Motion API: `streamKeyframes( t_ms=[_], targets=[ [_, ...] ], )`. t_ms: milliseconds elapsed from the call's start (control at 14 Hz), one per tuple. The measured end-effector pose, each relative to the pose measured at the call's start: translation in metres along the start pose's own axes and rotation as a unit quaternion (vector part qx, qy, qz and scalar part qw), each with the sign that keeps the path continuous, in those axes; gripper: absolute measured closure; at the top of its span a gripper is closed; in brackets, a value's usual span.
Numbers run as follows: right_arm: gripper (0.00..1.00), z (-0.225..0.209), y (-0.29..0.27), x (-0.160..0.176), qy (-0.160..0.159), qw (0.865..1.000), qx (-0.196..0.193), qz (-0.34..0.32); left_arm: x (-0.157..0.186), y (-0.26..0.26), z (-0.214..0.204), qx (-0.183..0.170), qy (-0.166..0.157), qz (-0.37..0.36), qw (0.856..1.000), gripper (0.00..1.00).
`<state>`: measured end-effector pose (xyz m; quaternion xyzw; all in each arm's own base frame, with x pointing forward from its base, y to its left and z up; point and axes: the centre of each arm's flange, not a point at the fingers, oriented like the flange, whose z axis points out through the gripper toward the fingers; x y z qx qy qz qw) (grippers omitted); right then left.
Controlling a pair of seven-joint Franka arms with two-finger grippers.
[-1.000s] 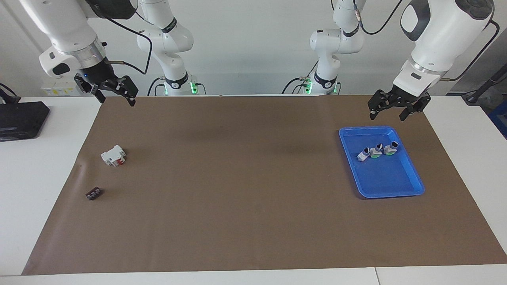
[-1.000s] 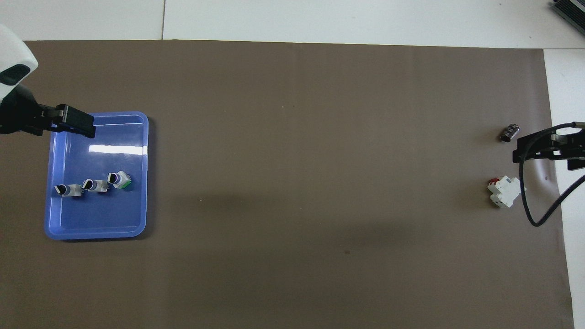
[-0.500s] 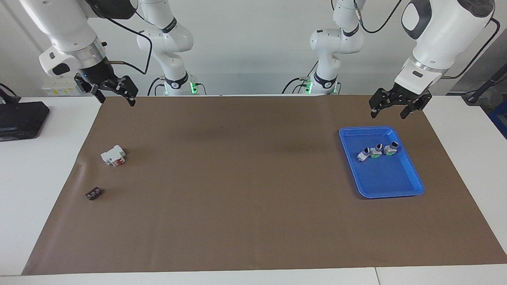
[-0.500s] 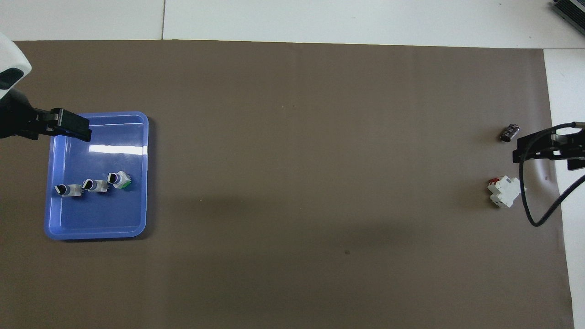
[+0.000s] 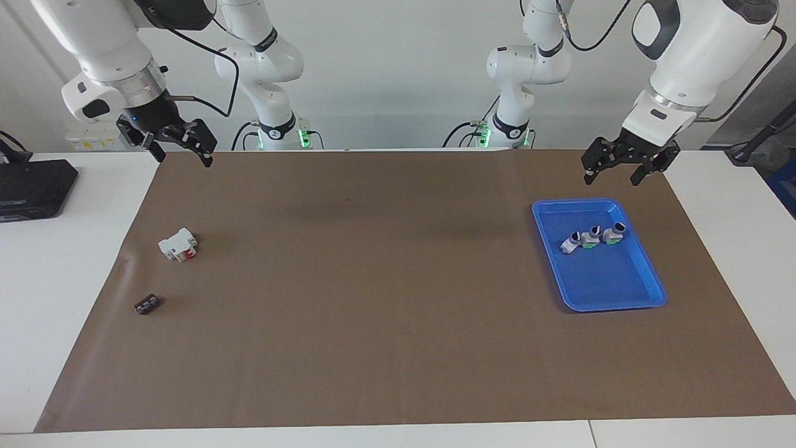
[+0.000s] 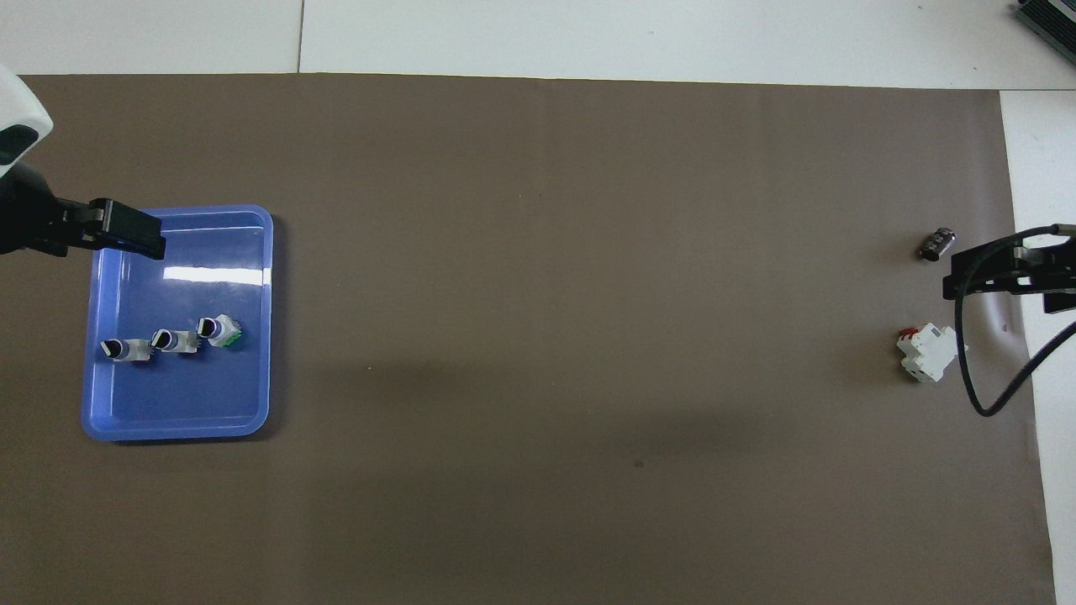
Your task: Turn and place switch with both arms
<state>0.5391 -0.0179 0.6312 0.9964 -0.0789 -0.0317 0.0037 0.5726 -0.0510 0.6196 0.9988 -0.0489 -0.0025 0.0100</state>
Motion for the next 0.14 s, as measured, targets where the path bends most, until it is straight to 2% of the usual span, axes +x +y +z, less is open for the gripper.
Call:
streamKeyframes(
  t_ms=[143],
  targets=[
    [0.00, 0.0000, 0.0000, 0.0000, 0.000, 1.000, 0.000, 0.000, 0.0000, 0.0000, 0.0003, 0.000, 0.000, 0.000, 1.000, 0.00]
  ],
)
